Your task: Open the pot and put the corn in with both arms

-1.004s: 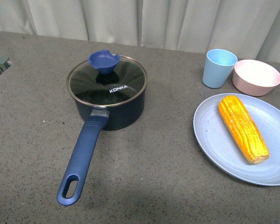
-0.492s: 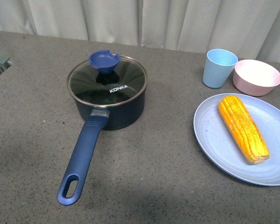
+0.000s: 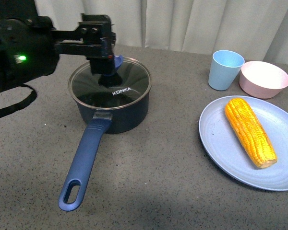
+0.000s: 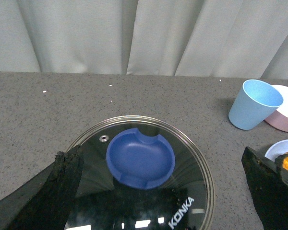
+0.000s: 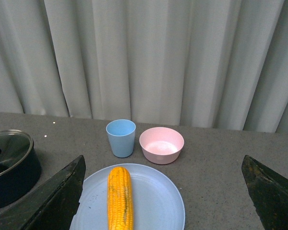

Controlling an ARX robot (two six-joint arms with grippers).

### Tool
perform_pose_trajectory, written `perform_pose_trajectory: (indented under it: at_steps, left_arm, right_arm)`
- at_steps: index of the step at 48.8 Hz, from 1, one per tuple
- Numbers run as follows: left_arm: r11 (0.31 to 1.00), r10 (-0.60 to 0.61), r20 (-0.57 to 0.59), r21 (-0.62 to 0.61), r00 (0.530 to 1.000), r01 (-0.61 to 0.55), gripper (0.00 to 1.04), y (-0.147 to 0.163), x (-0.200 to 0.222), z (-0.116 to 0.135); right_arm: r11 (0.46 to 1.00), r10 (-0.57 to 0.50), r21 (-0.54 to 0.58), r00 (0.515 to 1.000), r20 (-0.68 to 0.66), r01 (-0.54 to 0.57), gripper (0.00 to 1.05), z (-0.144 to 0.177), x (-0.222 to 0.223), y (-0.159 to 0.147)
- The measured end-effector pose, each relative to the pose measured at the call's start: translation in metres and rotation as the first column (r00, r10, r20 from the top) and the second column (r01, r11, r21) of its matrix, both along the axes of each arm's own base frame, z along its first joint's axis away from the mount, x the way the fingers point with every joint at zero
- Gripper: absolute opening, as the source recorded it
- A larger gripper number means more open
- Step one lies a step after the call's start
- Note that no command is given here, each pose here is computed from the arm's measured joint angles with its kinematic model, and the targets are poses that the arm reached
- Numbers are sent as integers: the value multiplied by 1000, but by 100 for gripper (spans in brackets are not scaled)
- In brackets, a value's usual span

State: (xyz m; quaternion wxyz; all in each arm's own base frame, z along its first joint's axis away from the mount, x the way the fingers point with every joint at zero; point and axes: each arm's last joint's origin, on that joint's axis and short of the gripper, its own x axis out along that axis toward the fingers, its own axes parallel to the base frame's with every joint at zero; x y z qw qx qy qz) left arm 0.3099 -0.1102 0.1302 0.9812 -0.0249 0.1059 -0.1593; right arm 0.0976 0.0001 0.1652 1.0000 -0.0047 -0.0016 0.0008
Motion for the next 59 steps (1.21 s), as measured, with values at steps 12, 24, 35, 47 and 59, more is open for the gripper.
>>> perform_pose_trajectory:
  at_steps: [12,24,35,47,59]
  left_arm:
    - [998,8,4,66,1000,-8,98,-25,44,-20]
    - [992,23,-24,122,999,-20,98,-31,57,-39]
    - [990,32,-39,135,999,-26,98,-33,65,-46]
    - [987,38,-39,157,999,-31,63,-29,69,-49]
    - [986,33,-51,164,998,-24,63,-30,69,-47]
  right_arm:
    - [1000,0,0,1000,0,0,95,0,0,0]
    - [1000,0,0,1000,0,0,95,0,0,0]
    - [1000,0,0,1000,0,0,95,0,0,0]
    - [1000,0,0,1000,0,0,95,0,0,0]
    - [1000,0,0,1000,0,0,95,0,0,0]
